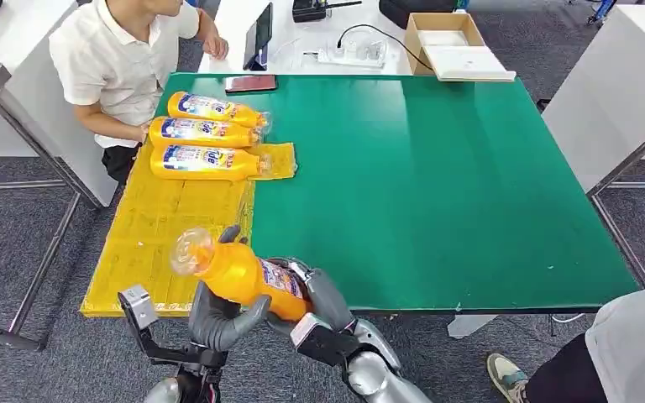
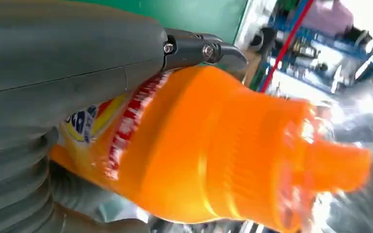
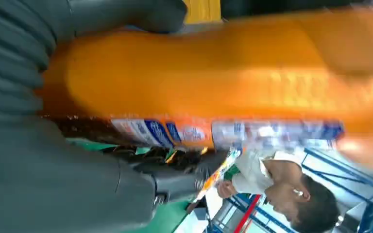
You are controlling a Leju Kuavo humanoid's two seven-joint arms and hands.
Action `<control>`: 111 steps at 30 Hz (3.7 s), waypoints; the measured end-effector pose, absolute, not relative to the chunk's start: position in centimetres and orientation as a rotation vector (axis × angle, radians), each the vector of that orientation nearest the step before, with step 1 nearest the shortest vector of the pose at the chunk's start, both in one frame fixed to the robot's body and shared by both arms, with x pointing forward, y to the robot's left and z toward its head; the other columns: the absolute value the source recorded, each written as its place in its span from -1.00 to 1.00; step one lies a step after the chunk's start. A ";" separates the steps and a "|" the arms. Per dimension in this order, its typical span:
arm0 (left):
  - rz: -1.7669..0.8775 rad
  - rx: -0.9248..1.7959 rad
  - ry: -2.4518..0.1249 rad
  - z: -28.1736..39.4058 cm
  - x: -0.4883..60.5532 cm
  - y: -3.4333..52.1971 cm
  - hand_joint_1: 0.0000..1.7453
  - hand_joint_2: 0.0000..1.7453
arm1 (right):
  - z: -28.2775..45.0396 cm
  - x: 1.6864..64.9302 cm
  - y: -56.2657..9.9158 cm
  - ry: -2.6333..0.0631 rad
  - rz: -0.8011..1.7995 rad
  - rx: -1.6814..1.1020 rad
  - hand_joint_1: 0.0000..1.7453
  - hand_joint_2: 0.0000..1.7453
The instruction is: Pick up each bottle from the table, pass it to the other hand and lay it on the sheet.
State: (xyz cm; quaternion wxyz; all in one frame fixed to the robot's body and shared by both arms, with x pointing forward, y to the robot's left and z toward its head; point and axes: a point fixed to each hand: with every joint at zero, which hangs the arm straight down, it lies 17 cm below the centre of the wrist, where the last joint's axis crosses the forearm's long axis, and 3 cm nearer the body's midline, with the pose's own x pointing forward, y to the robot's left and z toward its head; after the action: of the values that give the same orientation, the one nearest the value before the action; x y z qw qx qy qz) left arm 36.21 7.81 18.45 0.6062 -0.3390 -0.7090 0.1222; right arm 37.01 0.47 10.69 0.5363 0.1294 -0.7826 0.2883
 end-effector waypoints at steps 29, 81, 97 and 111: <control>0.172 -0.725 -1.619 16.1 37.6 7.5 1.00 1.00 | 10.4 36.7 1.5 -1.856 0.727 0.341 -1.00 -1.00; -1.159 0.862 -1.397 5.2 54.4 20.3 0.98 1.00 | 19.0 35.1 -3.1 -2.195 0.303 0.083 -1.00 -1.00; -0.976 0.355 -1.429 4.6 54.1 17.3 -1.00 1.00 | 15.7 35.2 -2.7 -2.096 0.296 0.106 -1.00 -1.00; -0.659 0.396 -1.787 12.9 52.1 18.5 -1.00 1.00 | 14.6 35.1 -3.0 -2.074 0.306 0.085 -1.00 -1.00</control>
State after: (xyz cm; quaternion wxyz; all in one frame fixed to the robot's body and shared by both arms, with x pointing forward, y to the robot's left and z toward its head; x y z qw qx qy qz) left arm 52.10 18.50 12.86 0.5629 0.1682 -0.7592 -0.2799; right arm 35.11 -3.02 14.58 0.4986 0.0350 -0.8569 0.1264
